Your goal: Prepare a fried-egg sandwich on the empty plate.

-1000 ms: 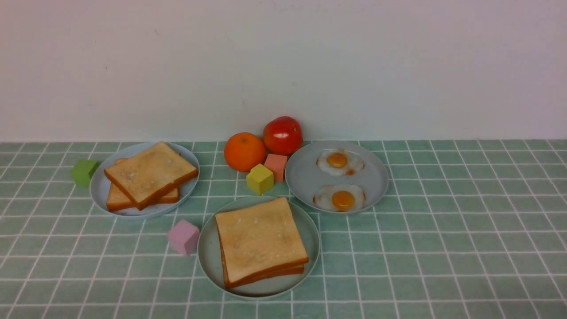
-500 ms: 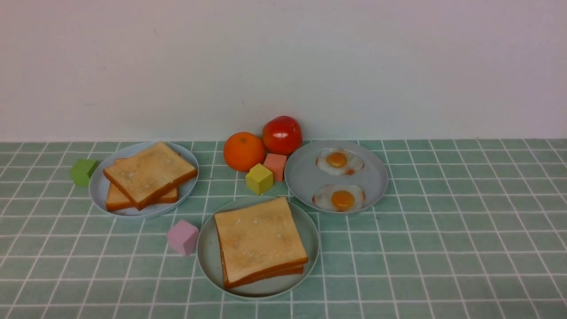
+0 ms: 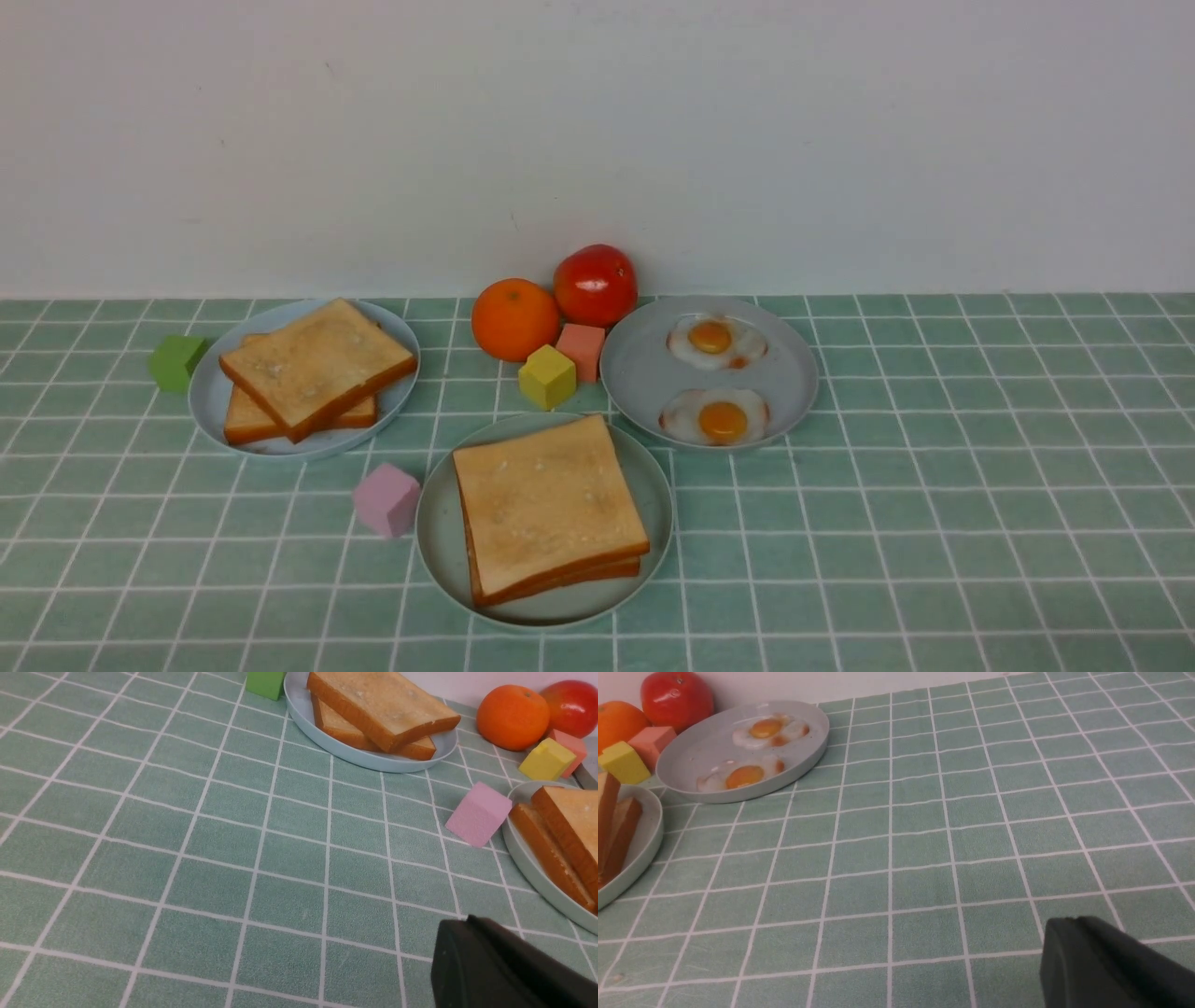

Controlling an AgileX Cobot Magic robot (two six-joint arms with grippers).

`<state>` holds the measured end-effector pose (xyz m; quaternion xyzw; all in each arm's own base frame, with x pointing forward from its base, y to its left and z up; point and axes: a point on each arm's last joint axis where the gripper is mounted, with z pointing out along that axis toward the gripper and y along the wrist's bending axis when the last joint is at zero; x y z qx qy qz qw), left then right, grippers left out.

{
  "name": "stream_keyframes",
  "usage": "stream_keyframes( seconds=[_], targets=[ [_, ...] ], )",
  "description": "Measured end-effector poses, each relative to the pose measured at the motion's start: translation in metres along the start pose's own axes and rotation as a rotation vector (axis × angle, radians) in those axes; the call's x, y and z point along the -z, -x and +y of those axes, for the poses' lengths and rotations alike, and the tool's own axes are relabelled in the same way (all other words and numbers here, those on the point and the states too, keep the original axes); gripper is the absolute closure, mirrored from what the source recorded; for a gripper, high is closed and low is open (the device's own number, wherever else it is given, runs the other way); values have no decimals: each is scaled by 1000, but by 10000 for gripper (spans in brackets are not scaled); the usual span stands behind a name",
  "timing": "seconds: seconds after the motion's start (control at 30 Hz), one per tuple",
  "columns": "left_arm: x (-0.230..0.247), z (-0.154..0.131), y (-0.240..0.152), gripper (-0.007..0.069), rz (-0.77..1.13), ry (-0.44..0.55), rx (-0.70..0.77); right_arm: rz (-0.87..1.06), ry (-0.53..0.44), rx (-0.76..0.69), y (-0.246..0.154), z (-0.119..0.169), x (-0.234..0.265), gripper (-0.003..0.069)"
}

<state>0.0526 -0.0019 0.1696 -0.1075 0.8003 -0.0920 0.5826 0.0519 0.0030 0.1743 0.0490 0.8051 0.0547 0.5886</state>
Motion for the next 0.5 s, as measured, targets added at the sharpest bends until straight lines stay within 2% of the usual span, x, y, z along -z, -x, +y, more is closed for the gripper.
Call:
stream_keyframes(
  seconds=[0.5],
  targets=[
    [0,0,0,638,0,0,2,0,0,1,0,0,0,609]
  ],
)
